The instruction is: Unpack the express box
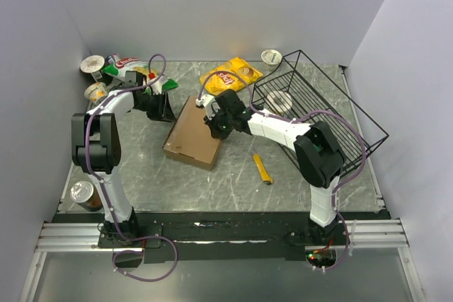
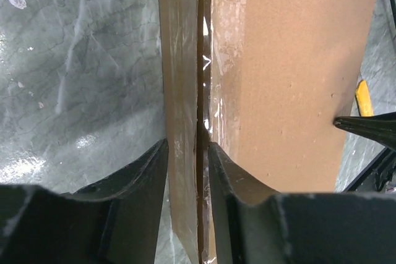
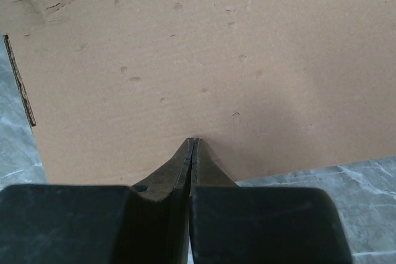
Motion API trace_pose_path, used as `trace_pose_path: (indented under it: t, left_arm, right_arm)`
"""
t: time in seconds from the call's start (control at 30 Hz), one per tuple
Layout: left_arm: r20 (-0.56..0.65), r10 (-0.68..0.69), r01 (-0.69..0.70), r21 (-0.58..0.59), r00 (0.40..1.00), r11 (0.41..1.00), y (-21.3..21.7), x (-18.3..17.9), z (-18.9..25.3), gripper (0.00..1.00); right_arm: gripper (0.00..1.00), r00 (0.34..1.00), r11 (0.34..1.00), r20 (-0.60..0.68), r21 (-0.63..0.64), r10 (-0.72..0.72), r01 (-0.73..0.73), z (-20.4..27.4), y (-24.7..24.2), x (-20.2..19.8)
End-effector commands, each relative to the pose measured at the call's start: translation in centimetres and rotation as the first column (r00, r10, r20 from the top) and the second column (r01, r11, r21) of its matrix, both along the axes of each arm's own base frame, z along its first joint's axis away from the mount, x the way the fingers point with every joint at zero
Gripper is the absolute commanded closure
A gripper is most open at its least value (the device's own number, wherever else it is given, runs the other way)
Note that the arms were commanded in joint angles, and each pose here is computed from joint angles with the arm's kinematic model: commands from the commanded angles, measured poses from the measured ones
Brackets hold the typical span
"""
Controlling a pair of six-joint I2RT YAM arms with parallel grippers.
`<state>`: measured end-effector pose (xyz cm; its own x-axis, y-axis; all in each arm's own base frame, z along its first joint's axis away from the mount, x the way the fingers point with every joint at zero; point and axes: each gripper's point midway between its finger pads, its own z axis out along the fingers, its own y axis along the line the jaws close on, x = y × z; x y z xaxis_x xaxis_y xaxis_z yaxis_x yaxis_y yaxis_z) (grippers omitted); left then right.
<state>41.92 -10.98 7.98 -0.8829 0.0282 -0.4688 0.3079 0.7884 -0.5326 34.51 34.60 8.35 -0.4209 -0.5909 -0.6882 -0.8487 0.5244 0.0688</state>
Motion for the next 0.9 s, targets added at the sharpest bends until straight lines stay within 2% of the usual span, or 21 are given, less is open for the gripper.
trace_pose_path:
  t: [0.0, 0.17, 0.4, 0.47, 0.5, 0.6, 0.77, 0.87]
  left_arm:
    - [0.027, 0.000, 0.001, -0.032, 1.000, 0.999, -0.3, 1.2, 0.5, 0.64]
    - [0.033, -0.033, 0.033, -0.015, 0.999, 0.999, -0.1, 1.3, -0.2, 0.67]
    - [0.052, -0.086, 0.089, -0.059, 0.995, 0.994, -0.9, 1.2, 0.6, 0.69]
    - [0.043, -0.081, 0.082, -0.042, 0.996, 0.996, -0.6, 1.3, 0.4, 0.74]
    - [0.038, -0.074, 0.075, -0.020, 0.997, 0.997, -0.2, 1.3, 0.1, 0.81]
    - [0.020, -0.068, 0.067, 0.049, 0.997, 0.997, 0.7, 1.3, -1.0, 0.90]
    - [-0.025, -0.023, 0.025, 0.108, 0.999, 0.994, 2.8, 0.8, -2.9, 0.94]
    - [-0.024, -0.006, 0.008, 0.093, 1.000, 0.996, 3.1, 0.7, -2.9, 0.98]
  right_arm:
    - [1.00, 1.000, 1.000, 0.014, 0.022, 0.001, -0.001, 0.6, 0.9, 0.4]
    - [1.00, 1.000, 1.000, 0.007, 0.024, -0.008, 0.007, 0.5, 0.9, 0.4]
    - [1.00, 1.000, 1.000, 0.004, 0.021, -0.010, 0.010, 0.3, 0.8, 0.4]
    - [1.00, 1.000, 1.000, 0.003, 0.017, -0.011, 0.011, 0.2, 0.8, 0.3]
    - [1.00, 1.000, 1.000, 0.000, 0.016, -0.011, 0.011, 0.0, 0.8, 0.3]
    - [1.00, 1.000, 1.000, -0.006, 0.014, -0.009, 0.009, -0.1, 0.7, 0.2]
    - [1.00, 1.000, 1.000, -0.005, 0.006, -0.008, 0.008, -0.2, 0.5, -0.1]
    - [1.00, 1.000, 1.000, -0.006, -0.003, -0.009, 0.009, -0.4, 0.2, -0.1]
